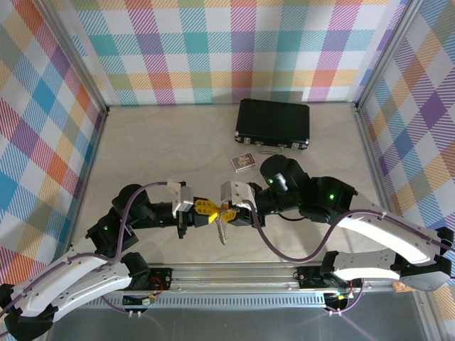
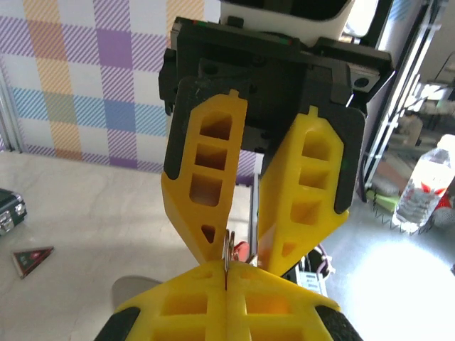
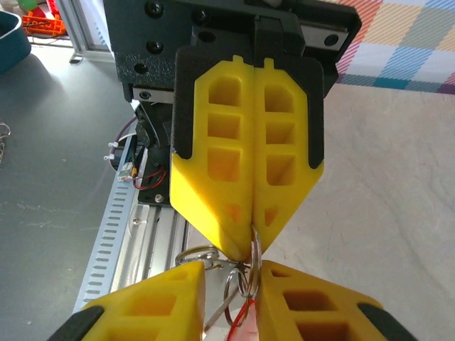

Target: Put the keys on the keyring

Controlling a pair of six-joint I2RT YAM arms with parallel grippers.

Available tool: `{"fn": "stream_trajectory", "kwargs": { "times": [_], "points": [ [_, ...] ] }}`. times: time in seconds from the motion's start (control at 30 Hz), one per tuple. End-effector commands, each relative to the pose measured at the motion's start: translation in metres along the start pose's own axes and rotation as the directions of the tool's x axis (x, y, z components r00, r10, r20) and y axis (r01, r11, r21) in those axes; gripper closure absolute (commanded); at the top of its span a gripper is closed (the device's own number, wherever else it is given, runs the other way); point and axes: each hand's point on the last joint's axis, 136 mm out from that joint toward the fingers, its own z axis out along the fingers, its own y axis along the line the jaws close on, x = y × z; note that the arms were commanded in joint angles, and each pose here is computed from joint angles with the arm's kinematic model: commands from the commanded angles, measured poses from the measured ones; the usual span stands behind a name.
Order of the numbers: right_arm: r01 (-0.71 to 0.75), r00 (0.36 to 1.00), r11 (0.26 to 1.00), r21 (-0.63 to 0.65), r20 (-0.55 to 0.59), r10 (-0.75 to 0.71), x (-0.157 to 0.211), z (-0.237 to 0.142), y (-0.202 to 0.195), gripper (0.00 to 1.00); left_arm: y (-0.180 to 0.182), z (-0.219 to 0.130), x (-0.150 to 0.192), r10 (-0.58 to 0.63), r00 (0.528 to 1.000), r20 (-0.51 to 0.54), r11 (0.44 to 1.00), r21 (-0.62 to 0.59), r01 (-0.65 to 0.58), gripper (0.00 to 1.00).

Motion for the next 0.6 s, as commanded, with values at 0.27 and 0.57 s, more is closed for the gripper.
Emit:
{"fn": "stream_trajectory", "kwargs": {
  "times": [0.27,0.57],
  "points": [
    [0.017,0.988,1.000,0.024,0.151,-0.020,-0.026,-0.016,0.004,0.81,-0.016,-0.006,-0.045,-0.027,0.963,0.268,0.995,0.095,0.002,1.00],
    [0.023,0.989,0.998,0.053,0.146,-0.031,-0.024,-0.020,0.001,1.00,-0.013,-0.006,-0.037,-0.010,0.979,0.206,0.998,0.068,-0.004,1.00]
  ]
}}
